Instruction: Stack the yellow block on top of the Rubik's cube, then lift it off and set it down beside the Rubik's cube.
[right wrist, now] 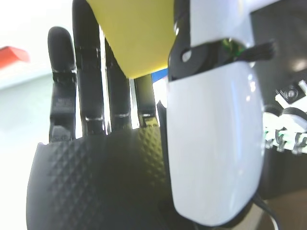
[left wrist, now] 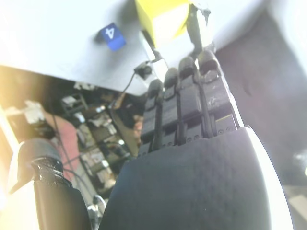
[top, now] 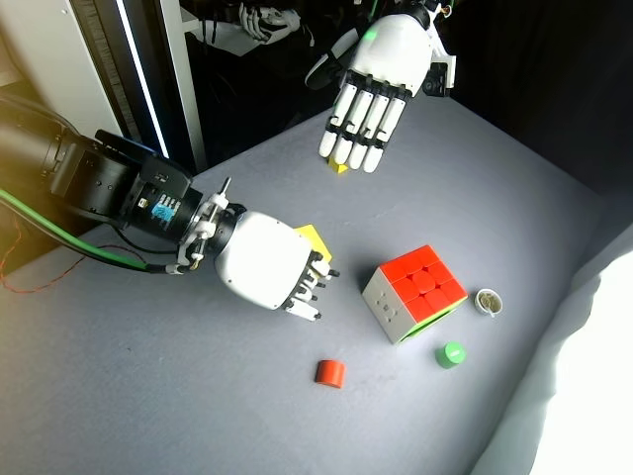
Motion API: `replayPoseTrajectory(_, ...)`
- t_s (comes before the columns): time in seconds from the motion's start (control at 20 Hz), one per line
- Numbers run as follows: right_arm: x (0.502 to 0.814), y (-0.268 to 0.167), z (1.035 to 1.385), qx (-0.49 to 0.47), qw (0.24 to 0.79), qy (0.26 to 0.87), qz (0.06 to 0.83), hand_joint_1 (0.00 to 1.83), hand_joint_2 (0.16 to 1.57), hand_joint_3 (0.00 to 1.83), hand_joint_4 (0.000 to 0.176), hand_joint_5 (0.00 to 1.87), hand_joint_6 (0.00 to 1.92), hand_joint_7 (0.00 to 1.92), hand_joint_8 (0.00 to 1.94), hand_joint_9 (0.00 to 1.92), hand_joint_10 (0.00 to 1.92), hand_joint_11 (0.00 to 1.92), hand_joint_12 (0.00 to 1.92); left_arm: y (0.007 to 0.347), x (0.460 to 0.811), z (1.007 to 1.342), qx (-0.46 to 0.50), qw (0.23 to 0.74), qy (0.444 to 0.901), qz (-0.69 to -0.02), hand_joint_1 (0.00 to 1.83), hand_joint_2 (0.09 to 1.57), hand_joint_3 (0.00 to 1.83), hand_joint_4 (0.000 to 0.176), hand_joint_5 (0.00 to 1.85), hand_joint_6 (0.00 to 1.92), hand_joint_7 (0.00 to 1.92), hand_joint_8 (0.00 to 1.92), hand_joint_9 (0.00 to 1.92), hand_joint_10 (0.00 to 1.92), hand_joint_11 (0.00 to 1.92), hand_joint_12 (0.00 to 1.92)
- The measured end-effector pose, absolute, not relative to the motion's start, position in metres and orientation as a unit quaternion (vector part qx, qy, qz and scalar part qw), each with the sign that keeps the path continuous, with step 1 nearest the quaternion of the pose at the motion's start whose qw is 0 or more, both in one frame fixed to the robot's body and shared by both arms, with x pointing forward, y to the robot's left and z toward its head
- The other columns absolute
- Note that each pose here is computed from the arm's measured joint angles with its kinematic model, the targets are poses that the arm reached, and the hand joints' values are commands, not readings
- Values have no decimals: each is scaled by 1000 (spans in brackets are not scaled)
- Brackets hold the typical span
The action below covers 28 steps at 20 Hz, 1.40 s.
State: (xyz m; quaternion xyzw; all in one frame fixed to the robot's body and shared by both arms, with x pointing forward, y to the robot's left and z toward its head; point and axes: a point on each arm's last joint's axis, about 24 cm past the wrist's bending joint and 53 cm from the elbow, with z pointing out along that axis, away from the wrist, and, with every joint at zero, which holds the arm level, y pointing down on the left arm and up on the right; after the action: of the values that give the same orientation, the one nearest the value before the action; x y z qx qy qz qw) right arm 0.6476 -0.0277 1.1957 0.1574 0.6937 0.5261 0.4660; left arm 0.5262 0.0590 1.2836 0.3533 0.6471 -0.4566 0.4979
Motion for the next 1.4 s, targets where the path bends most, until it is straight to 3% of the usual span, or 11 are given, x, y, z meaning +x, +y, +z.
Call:
replayPoseTrajectory(0.15,645,-27,1188,164,459,696,527,1191,1165,1,8,825,1168,943,1104,774,511,95,1477,59,526,1286,357,504,642,-455,182,932,0,0,163,8,216,8,221,7,165,32)
replayPoseTrajectory(0.2,646,-28,1187,168,458,695,527,1132,1166,0,0,862,1143,893,551,767,424,123,1426,58,526,1289,358,509,636,-456,171,932,0,0,165,8,221,9,225,8,165,32)
replayPoseTrajectory(0.25,646,-30,1187,169,461,694,527,1102,1166,0,0,870,1142,920,226,762,299,117,1414,59,526,1291,357,513,632,-458,173,930,0,0,168,8,221,7,223,6,166,31)
replayPoseTrajectory(0.3,646,-33,1185,174,465,690,527,1107,1129,0,0,782,529,891,89,731,202,117,1376,58,526,1294,356,516,629,-460,164,933,0,0,171,8,221,7,223,6,168,32)
replayPoseTrajectory(0.35,646,-36,1183,177,468,687,528,1090,1099,0,0,831,225,881,29,738,128,146,1350,58,526,1294,357,517,628,-459,163,936,2,0,159,2,205,1,207,0,153,25)
replayPoseTrajectory(0.4,644,-36,1182,168,473,686,527,1102,1097,0,0,831,85,838,6,719,66,143,1353,58,526,1295,363,522,624,-454,153,937,2,0,161,3,210,3,215,4,163,29)
replayPoseTrajectory(0.5,643,-37,1181,161,479,684,526,1118,1082,0,0,807,17,803,0,708,23,195,1264,58,527,1303,358,535,612,-460,177,933,0,0,175,6,220,6,224,6,172,32)
replayPoseTrajectory(0.75,643,-40,1177,165,480,685,523,1099,1058,0,0,748,0,745,0,667,0,196,1205,64,531,1289,349,526,633,-448,162,937,1,0,148,1,195,1,201,1,155,24)
replayPoseTrajectory(0.9,641,-41,1173,164,480,687,521,1072,1023,0,0,701,0,670,0,594,0,157,1139,65,528,1254,318,473,683,-458,200,933,0,0,156,4,195,1,200,1,157,24)
replayPoseTrajectory(1.1,641,-42,1169,166,477,690,518,997,959,0,0,589,0,545,0,474,0,45,1094,63,526,1266,301,488,661,-484,110,947,4,0,138,1,181,0,191,3,157,23)
replayPoseTrajectory(1.4,641,-42,1167,164,474,695,516,864,850,0,0,174,0,155,1,157,0,0,604,65,523,1258,298,494,656,-487,151,940,0,0,147,1,207,5,212,5,163,24)
